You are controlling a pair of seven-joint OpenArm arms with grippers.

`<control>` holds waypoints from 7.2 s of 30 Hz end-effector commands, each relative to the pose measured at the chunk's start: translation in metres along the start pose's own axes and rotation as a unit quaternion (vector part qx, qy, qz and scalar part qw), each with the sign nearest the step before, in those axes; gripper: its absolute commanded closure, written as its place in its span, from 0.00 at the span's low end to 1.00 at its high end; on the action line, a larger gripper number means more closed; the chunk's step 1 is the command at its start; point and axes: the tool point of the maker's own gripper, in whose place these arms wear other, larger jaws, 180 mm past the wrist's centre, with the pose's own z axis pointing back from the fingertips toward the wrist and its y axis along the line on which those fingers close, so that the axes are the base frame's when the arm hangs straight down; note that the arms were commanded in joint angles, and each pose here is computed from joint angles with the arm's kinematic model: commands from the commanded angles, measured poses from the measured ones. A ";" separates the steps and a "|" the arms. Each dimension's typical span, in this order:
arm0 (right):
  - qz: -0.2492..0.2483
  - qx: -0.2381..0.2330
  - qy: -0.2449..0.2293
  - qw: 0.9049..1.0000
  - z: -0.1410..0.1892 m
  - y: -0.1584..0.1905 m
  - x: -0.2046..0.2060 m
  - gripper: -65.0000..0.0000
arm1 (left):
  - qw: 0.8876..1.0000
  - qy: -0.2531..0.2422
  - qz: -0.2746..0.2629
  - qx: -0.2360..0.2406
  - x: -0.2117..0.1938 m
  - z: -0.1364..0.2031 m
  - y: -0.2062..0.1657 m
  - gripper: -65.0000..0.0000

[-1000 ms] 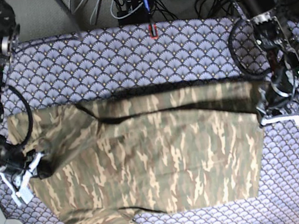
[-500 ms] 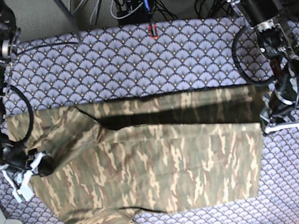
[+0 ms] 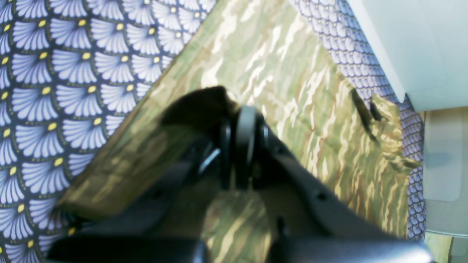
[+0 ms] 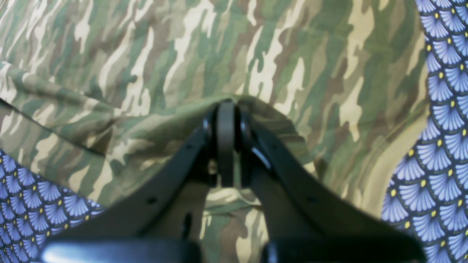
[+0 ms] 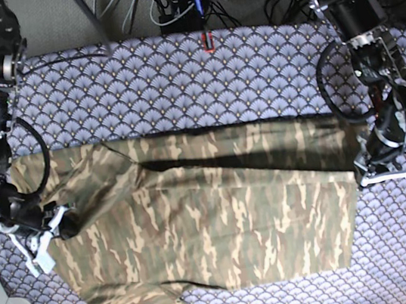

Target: Fold the T-shirt properly

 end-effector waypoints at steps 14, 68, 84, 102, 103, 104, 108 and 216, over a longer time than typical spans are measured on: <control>0.008 -0.018 -0.007 1.000 0.015 -0.017 0.016 0.53 | 1.000 0.001 -0.008 0.015 -0.010 0.010 0.019 0.51; -0.089 -0.090 0.073 0.989 0.071 -0.067 -0.131 0.52 | 0.995 0.044 -0.087 0.025 -0.031 0.034 0.053 0.51; -0.127 -0.076 0.068 0.987 0.056 -0.064 -0.143 0.53 | 0.993 0.043 -0.099 0.040 -0.026 0.035 0.062 0.51; -0.143 -0.073 0.059 0.985 0.050 -0.064 -0.149 0.67 | 0.991 0.068 -0.092 0.071 -0.038 0.022 0.084 0.36; -0.143 -0.073 0.059 0.985 0.050 -0.064 -0.149 0.67 | 0.991 0.070 -0.090 0.073 -0.040 0.021 0.086 0.36; -0.143 -0.073 0.059 0.985 0.050 -0.064 -0.149 0.67 | 0.991 0.068 -0.087 0.073 -0.040 0.020 0.087 0.36; -0.143 -0.073 0.059 0.985 0.050 -0.064 -0.149 0.67 | 0.993 0.049 -0.080 0.074 -0.038 0.018 0.091 0.36; -0.057 -0.128 0.030 0.990 0.181 -0.010 -0.209 0.95 | 0.973 0.194 -0.063 0.105 -0.099 0.138 0.143 0.94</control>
